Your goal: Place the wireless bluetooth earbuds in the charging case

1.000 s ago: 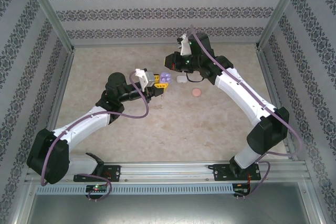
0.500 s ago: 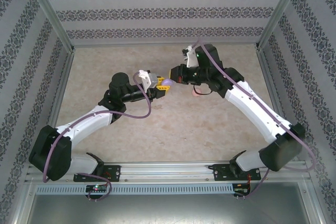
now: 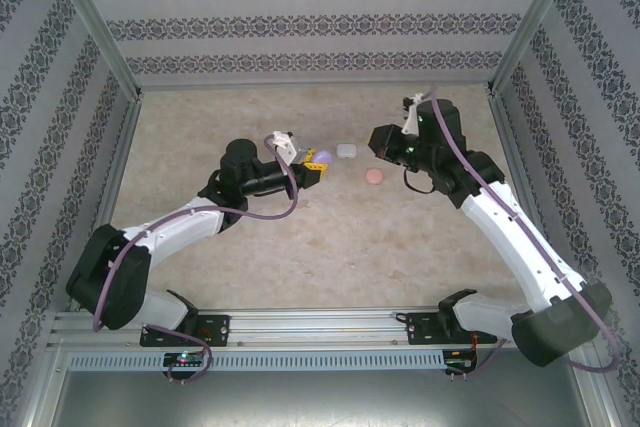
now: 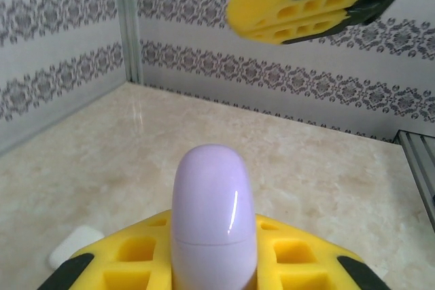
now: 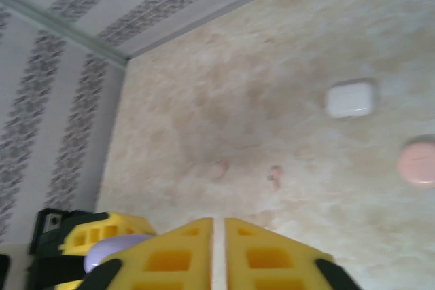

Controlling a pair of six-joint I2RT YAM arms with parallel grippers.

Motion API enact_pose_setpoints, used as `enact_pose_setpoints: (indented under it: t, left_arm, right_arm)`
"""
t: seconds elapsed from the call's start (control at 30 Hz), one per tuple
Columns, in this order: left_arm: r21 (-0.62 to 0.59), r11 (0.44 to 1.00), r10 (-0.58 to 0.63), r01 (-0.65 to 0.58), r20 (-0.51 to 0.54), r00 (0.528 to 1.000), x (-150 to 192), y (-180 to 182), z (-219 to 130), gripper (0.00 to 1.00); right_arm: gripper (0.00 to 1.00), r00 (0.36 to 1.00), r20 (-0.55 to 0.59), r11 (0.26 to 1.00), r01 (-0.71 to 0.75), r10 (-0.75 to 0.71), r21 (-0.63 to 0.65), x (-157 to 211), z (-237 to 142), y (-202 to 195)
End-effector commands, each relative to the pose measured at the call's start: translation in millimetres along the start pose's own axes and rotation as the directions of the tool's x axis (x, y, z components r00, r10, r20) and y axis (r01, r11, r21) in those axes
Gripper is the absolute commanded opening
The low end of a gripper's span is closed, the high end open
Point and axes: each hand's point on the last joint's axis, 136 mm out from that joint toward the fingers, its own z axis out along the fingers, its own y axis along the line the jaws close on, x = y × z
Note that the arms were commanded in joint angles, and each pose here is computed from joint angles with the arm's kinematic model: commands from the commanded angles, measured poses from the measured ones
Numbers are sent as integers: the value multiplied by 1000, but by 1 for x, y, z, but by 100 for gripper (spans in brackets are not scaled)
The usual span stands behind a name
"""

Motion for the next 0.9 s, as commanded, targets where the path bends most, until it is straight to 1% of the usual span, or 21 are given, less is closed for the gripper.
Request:
enact_pose_setpoints:
  t: [0.0, 0.07, 0.17, 0.23, 0.3, 0.43, 0.5, 0.57, 0.63, 0.7, 0.83, 0.87]
  left_arm:
    - [-62, 990, -123, 123, 9, 992, 2, 8, 17, 0]
    - [-115, 974, -198, 195, -16, 980, 15, 17, 26, 0]
    - [-202, 929, -328, 311, -53, 943, 36, 35, 37, 0]
    - [-254, 886, -420, 387, -93, 903, 48, 46, 47, 0]
    - [-294, 851, -491, 436, -147, 859, 60, 55, 59, 0]
    - [-365, 781, -598, 506, -205, 775, 78, 72, 78, 0]
    - [-406, 750, -638, 523, -237, 733, 88, 83, 86, 0]
    - [-446, 716, -672, 536, -236, 701, 96, 95, 89, 0]
    - [-460, 680, -712, 571, -229, 664, 106, 105, 92, 0]
    - [-484, 631, -758, 607, -216, 615, 116, 119, 93, 0]
    - [-505, 558, -819, 659, -209, 534, 133, 141, 94, 0]
    - [-509, 549, -827, 664, -210, 522, 136, 144, 94, 0]
  right_arm:
    - [24, 998, 50, 994, -49, 45, 96, -1, 1, -34]
    - [28, 997, 50, 991, -61, 56, 121, 4, 2, -46]
    - [34, 997, 45, 987, -72, 67, 144, 12, 3, -58]
    - [35, 997, 39, 985, -78, 73, 154, 16, 4, -64]
    - [37, 997, 30, 984, -79, 75, 161, 20, 5, -68]
    - [39, 997, 17, 981, -78, 76, 178, 26, 9, -75]
    - [40, 997, 12, 980, -77, 77, 186, 29, 10, -79]
    - [40, 997, 7, 978, -74, 74, 195, 31, 12, -82]
    - [40, 997, 4, 976, -73, 74, 203, 32, 13, -85]
    - [40, 997, -3, 975, -71, 73, 209, 34, 15, -87]
    - [40, 997, -12, 974, -71, 76, 213, 36, 20, -90]
    - [40, 997, -14, 974, -71, 75, 214, 37, 20, -91]
